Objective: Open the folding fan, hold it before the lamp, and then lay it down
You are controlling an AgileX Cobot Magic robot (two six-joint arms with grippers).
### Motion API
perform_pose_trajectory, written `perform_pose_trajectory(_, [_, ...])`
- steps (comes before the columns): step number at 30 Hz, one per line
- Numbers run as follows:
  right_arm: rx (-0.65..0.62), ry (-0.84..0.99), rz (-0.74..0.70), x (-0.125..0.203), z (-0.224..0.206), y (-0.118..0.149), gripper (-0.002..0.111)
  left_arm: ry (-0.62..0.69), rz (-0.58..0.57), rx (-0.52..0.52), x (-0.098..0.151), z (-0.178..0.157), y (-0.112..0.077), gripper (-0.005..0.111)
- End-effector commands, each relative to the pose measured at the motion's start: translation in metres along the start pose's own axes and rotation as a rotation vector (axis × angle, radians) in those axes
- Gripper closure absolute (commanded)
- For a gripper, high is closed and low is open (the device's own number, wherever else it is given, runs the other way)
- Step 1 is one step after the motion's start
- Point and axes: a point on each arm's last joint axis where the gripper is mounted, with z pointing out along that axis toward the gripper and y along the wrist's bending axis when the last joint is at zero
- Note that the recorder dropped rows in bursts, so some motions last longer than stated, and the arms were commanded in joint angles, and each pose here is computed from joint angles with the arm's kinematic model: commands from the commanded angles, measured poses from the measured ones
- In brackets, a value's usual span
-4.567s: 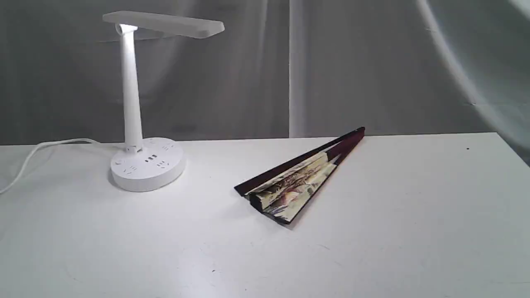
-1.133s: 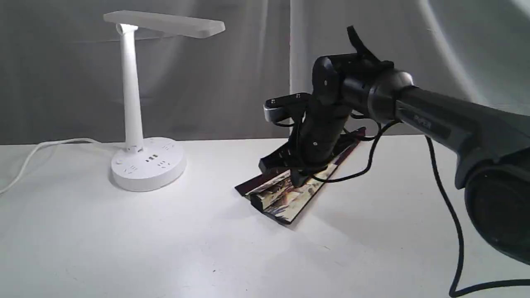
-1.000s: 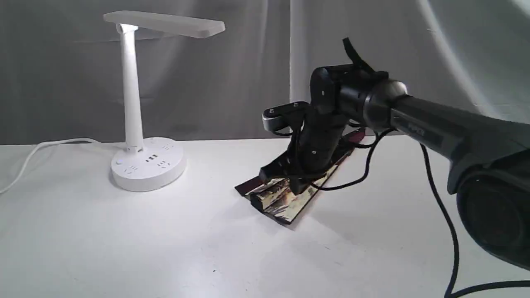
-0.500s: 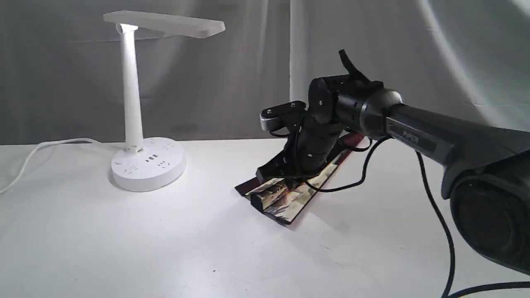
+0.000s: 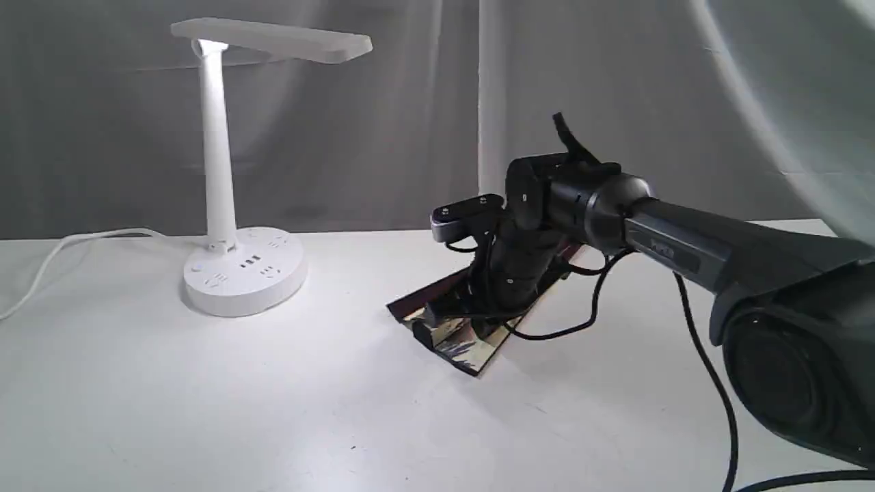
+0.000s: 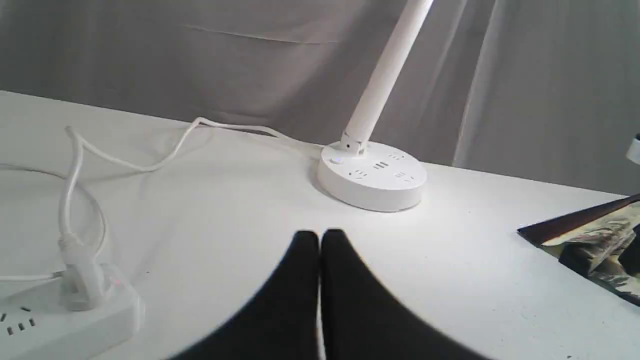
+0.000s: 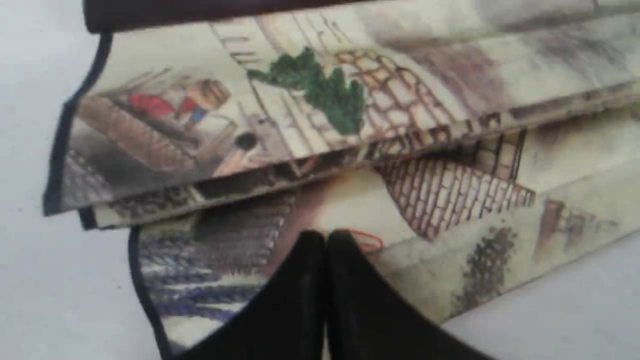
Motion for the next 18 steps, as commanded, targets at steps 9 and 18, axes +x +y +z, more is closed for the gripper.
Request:
perform_pose_trajectory(9, [-0.011,0.15,-0.015,0.019,0.021,0.001,0.108,-0.003,-0.009,0.0,0.001,0.0,0.0,0.107])
perform_pose_trajectory(18, [-0.058,0.273,-0.048,0.03,0.018,0.006,0.108,-0.003,-0.009,0.0,0.001,0.0,0.0,0.107])
